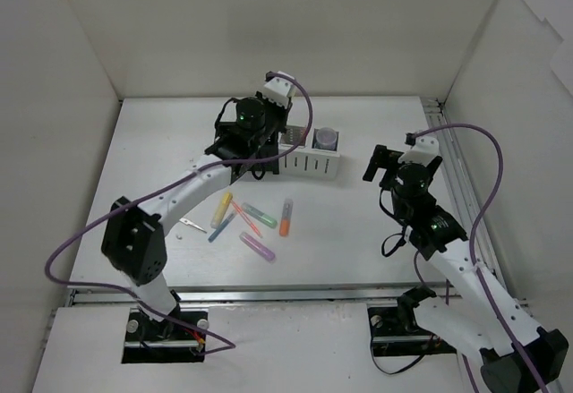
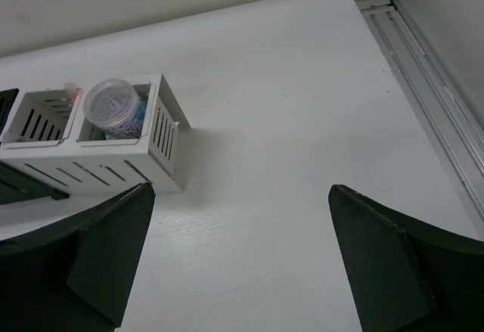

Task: Sort the stationery into containers
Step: Place the pen in the storage box, then pick up the pen from the center of the board.

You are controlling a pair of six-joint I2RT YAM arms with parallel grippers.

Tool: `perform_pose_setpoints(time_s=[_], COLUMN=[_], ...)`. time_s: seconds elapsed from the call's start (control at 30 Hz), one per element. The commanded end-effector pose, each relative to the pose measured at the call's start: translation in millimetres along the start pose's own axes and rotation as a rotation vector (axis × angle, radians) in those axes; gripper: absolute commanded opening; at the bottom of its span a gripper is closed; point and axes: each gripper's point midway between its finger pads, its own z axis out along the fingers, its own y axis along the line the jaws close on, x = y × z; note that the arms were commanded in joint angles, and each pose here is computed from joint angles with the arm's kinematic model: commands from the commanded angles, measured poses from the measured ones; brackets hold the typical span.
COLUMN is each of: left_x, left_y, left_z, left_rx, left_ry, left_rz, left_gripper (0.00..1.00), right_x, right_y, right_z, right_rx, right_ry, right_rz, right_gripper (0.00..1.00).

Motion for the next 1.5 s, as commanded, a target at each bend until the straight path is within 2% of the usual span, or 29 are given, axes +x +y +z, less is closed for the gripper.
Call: perform_pose_setpoints(time_s=[0.0,0.03,0.07,0.13,0.2,0.23,0.4,0.57,0.6,0.63,0.67,0.77,0.87,0.9,0.97,1.03,1.07,1.1,1.13,1.17,1.2,1.23,1.27,1.3,1.37,1.4,1.47], left_x=[-69,-56,-65,-46,-46,-31,0,23,24,29,33,37,26,12,4,-6,-24,-7,9,10,40,54,56,92,113,144,175], left_y=[-5,-3,-8,-8,-8,-5,-13,-12,-11,-10,-10,-11,-13,-13,-16,-19,-16,-21,-19,-16,-12,-7,-2,5,10,18,18], left_z=[27,42,47,67,78,87,92,79,78,77,77,74,65,57,45,22,5,-7,-17,-39,-52,-63,-85,-100,-134,-151,-185], left_rx=[0.075,0.077,0.101,0.109,0.122,0.117,0.142,0.129,0.127,0.121,0.116,0.119,0.138,0.148,0.176,0.207,0.207,0.212,0.197,0.187,0.155,0.123,0.097,0.041,-0.024,-0.087,-0.130], left_ry=[-0.242,-0.233,-0.255,-0.240,-0.249,-0.227,-0.203,-0.196,-0.195,-0.178,-0.168,-0.155,-0.164,-0.175,-0.167,-0.124,-0.130,-0.038,0.021,0.070,0.147,0.190,0.223,0.314,0.398,0.470,0.539], left_rz=[0.024,0.017,-0.023,-0.050,-0.085,-0.098,-0.153,-0.167,-0.164,-0.163,-0.161,-0.167,-0.164,-0.159,-0.143,-0.108,-0.103,-0.107,-0.111,-0.119,-0.123,-0.138,-0.152,-0.160,-0.225,-0.234,-0.289], left_gripper=[0.00,0.00,0.00,0.00,0.00,0.00,0.00,0.00,0.05,0.14,0.18,0.40,0.48,0.56,0.65,0.82,0.92,0.99,1.00,0.99,1.00,0.99,0.99,0.99,0.99,0.99,1.00], right_x=[-29,-30,-28,-27,-25,-25,-23,-17,-16,-15,-14,-16,-20,-21,-22,-22,-19,-18,-14,-12,-8,-6,-5,-3,-1,-1,1], right_y=[-17,-20,-26,-32,-38,-37,-41,-37,-37,-35,-36,-35,-33,-31,-27,-22,-18,-16,-15,-16,-17,-17,-17,-18,-18,-19,-18], right_z=[-6,-8,-11,-13,-16,-17,-16,-8,-7,-6,-6,-7,-11,-13,-15,-17,-17,-17,-16,-15,-14,-13,-13,-12,-10,-11,-9], right_rx=[0.061,0.067,0.082,0.097,0.106,0.098,0.104,0.094,0.090,0.088,0.090,0.079,0.055,0.042,0.011,-0.019,-0.045,-0.054,-0.056,-0.052,-0.045,-0.046,-0.043,-0.040,-0.034,-0.030,-0.034], right_ry=[-0.133,-0.141,-0.146,-0.153,-0.160,-0.161,-0.159,-0.128,-0.124,-0.119,-0.118,-0.119,-0.129,-0.134,-0.130,-0.122,-0.109,-0.099,-0.083,-0.073,-0.057,-0.049,-0.043,-0.038,-0.028,-0.017,-0.010], right_rz=[0.114,0.109,0.111,0.112,0.119,0.122,0.124,0.110,0.107,0.104,0.104,0.106,0.112,0.110,0.109,0.085,0.077,0.072,0.063,0.066,0.060,0.056,0.059,0.057,0.049,0.044,0.042], right_gripper=[0.98,0.98,0.98,0.98,0.98,0.98,0.98,0.98,0.98,0.98,0.98,0.98,0.98,0.98,0.98,0.98,0.98,0.98,0.98,0.98,0.98,0.98,0.98,0.98,0.98,0.98,0.98])
